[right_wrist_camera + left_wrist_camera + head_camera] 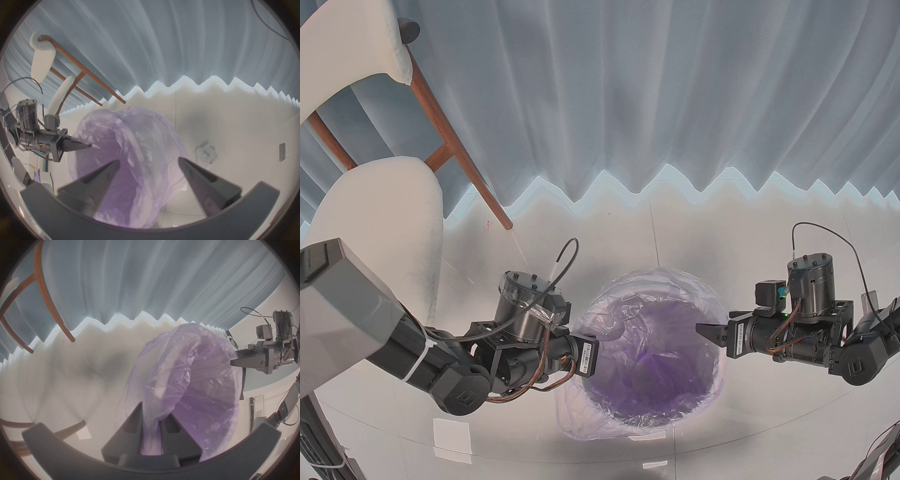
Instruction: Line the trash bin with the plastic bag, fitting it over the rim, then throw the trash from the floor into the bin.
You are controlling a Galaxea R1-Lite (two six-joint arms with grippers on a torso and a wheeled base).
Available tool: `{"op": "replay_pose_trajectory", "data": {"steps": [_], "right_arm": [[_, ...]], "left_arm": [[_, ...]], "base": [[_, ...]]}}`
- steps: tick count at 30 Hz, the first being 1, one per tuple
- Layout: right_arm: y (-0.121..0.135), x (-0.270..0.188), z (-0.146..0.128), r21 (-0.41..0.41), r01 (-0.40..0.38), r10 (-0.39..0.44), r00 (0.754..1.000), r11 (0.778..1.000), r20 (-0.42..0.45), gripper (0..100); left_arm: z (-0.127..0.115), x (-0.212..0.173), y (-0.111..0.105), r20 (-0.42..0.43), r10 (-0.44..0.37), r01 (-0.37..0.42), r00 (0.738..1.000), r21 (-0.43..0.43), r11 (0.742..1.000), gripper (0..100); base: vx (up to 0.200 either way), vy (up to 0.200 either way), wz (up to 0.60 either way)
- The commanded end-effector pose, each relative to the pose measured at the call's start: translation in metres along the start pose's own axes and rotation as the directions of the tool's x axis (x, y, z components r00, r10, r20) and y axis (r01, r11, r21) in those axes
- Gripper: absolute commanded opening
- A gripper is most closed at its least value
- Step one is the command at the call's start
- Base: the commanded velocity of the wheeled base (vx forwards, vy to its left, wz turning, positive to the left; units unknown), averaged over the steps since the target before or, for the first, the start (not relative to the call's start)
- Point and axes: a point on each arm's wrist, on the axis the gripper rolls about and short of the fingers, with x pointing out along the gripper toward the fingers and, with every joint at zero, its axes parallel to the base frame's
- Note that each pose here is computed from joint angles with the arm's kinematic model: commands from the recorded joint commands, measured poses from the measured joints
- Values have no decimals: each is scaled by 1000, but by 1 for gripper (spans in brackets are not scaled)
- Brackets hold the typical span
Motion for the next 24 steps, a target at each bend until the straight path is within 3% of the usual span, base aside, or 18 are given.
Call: {"op": "replay_pose_trajectory", "data": {"steps": [1,4,9,14,15,16,17,24], "right_arm": [[0,-10,5,27,-10,9,999,1000,33,100],[-3,-18,8,57,-22,19,998,998,52,100],[-16,-42,12,196,-88,71,993,977,92,100],[-33,-54,5,385,-65,32,995,921,92,100],[-33,-54,5,385,-65,32,995,921,92,100],[-35,-57,4,444,-63,21,995,894,99,100],[-35,-58,5,470,-67,21,994,880,103,100],[-35,-61,3,591,-77,22,995,803,100,100]], "left_arm": [[-1,1,0,-1,-3,3,1000,-8,1000,0],[1,0,2,4,-1,1,1000,-27,1000,0],[4,-3,5,12,-4,5,1000,-127,992,0],[15,-12,9,52,-11,27,999,-309,951,0],[15,-12,9,52,-11,27,999,-309,951,0],[19,-18,8,67,-36,59,997,-386,921,0],[21,-21,8,75,-47,74,996,-412,908,0],[26,-26,22,95,-16,60,995,-476,877,0]], "base": [[0,0,0],[0,0,0],[0,0,0],[0,0,0],[0,0,0],[0,0,0],[0,0,0],[0,0,0]]}}
